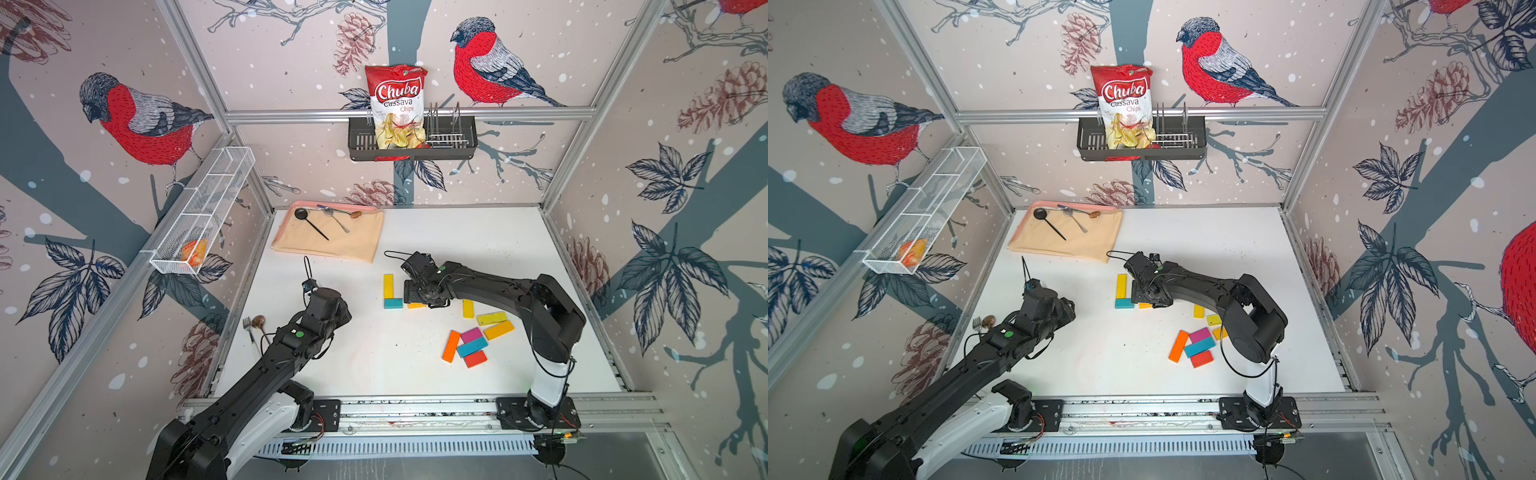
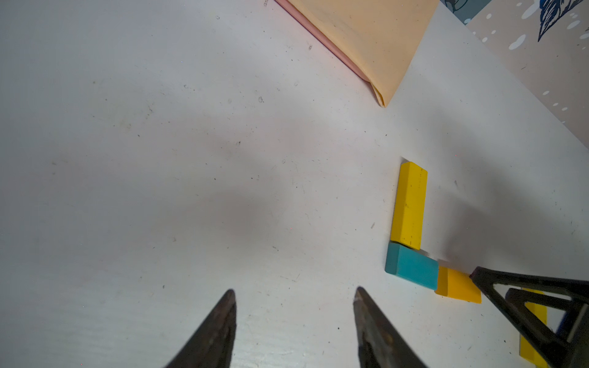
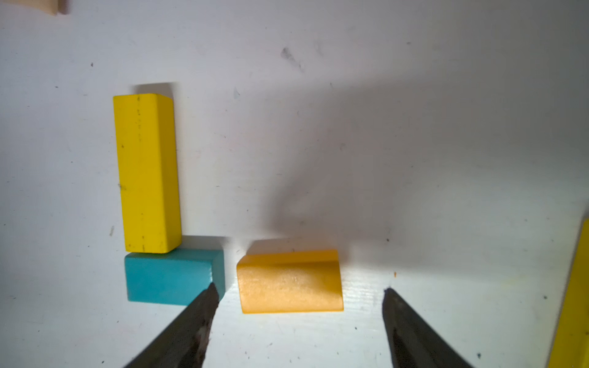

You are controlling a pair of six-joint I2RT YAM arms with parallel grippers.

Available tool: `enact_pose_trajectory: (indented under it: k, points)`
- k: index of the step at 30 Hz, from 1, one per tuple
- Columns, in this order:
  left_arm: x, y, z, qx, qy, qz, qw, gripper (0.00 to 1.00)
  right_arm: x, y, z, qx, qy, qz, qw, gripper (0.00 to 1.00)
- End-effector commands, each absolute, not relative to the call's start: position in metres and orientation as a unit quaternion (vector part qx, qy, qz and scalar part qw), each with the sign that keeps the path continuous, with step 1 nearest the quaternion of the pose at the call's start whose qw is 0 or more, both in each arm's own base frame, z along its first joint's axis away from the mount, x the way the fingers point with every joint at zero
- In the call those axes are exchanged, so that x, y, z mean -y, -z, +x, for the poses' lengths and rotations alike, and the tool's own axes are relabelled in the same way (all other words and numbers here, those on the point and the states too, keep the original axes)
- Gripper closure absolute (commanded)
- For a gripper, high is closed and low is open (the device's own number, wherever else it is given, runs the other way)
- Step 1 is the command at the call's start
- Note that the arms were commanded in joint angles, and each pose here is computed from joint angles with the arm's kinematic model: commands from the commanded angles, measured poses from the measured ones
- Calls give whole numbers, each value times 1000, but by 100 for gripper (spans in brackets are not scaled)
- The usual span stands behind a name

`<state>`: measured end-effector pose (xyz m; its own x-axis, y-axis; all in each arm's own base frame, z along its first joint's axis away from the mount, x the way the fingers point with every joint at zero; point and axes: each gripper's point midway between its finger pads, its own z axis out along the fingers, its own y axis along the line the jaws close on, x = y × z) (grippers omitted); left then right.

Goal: Assemble the letter h with building blocks
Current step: Move the building block to the center of the board, then assemble the building block at the center of the board.

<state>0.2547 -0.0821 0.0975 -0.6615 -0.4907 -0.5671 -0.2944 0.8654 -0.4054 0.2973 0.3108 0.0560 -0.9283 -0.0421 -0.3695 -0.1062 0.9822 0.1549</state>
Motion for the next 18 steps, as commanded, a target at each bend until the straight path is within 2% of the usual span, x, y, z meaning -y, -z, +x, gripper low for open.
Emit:
enact_pose_trajectory:
  k: [1,9,18]
  points:
    - [84,-104,259,-897,146,-214,358,42,-307,-56,302,-978,-101,-19,183,17]
    - [85,-103,260,-898,146,-211,356,42,-320,-47,297,-975,-153,-19,161,17]
    - [87,-104,261,-900,147,-205,356,42,-322,-40,295,-976,-158,-14,152,17]
